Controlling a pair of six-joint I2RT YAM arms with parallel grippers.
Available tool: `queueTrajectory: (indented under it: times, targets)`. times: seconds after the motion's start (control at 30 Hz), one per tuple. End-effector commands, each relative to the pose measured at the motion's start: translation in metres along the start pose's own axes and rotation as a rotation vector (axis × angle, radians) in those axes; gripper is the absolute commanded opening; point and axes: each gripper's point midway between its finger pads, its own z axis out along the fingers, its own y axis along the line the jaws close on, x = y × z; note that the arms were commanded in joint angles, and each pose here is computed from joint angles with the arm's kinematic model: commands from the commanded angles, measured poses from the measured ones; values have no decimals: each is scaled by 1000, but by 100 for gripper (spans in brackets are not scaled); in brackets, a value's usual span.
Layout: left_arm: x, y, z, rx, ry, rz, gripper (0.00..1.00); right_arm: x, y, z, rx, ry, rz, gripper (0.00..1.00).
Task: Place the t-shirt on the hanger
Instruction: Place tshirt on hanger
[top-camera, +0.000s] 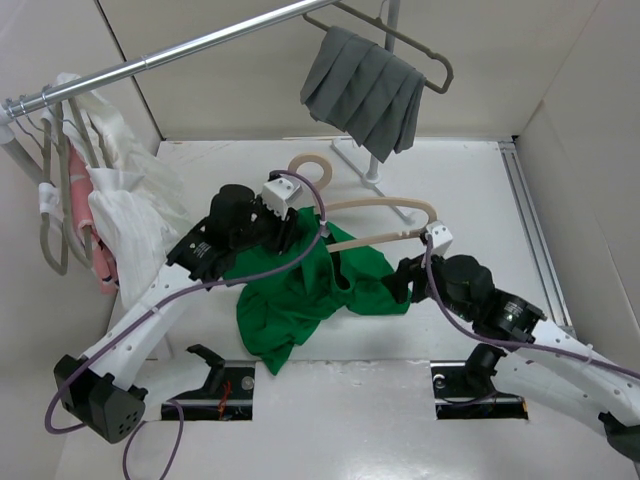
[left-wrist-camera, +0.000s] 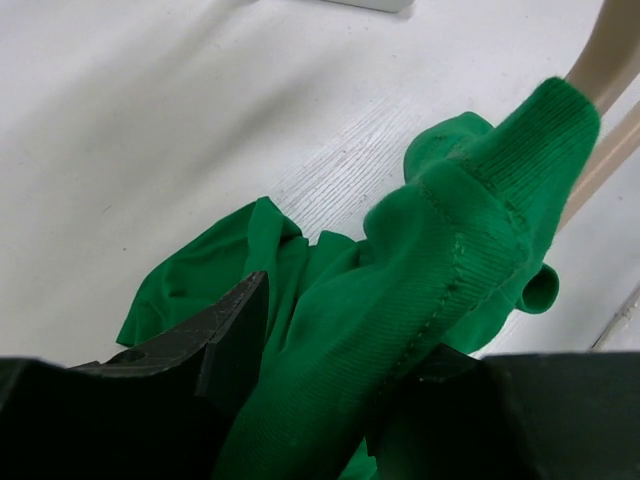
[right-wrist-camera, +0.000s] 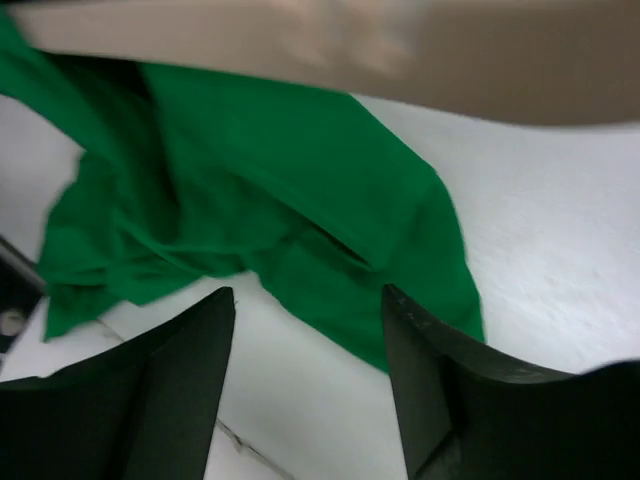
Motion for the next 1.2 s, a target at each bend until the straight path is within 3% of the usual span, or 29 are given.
queueTrajectory:
  times: [0.0, 0.07, 0.23, 0.7, 0.8, 1.0, 1.17]
  targets:
    - [-28, 3, 4, -19, -85, -34, 0, -84, 45, -8, -120, -294, 62, 67]
    - [-32, 3, 5, -19, -90, -44, 0, -78, 63, 13, -156, -256, 32, 72]
    - [-33, 3, 10, -7, -72, -57, 0, -61, 83, 52, -199, -168, 14, 72]
    - [-42, 2, 11, 1, -90, -52, 0, -11, 72, 101, -103, -16, 6, 43]
    - [-42, 2, 11, 1, -90, -52, 0, 0, 75, 108, -120, 17, -10, 43]
    - [-48, 3, 9, -8, -108, -48, 0, 6, 76, 113, -133, 35, -34, 62]
    - [-48, 3, 9, -8, -108, -48, 0, 7, 70, 100, -132, 13, -29, 65]
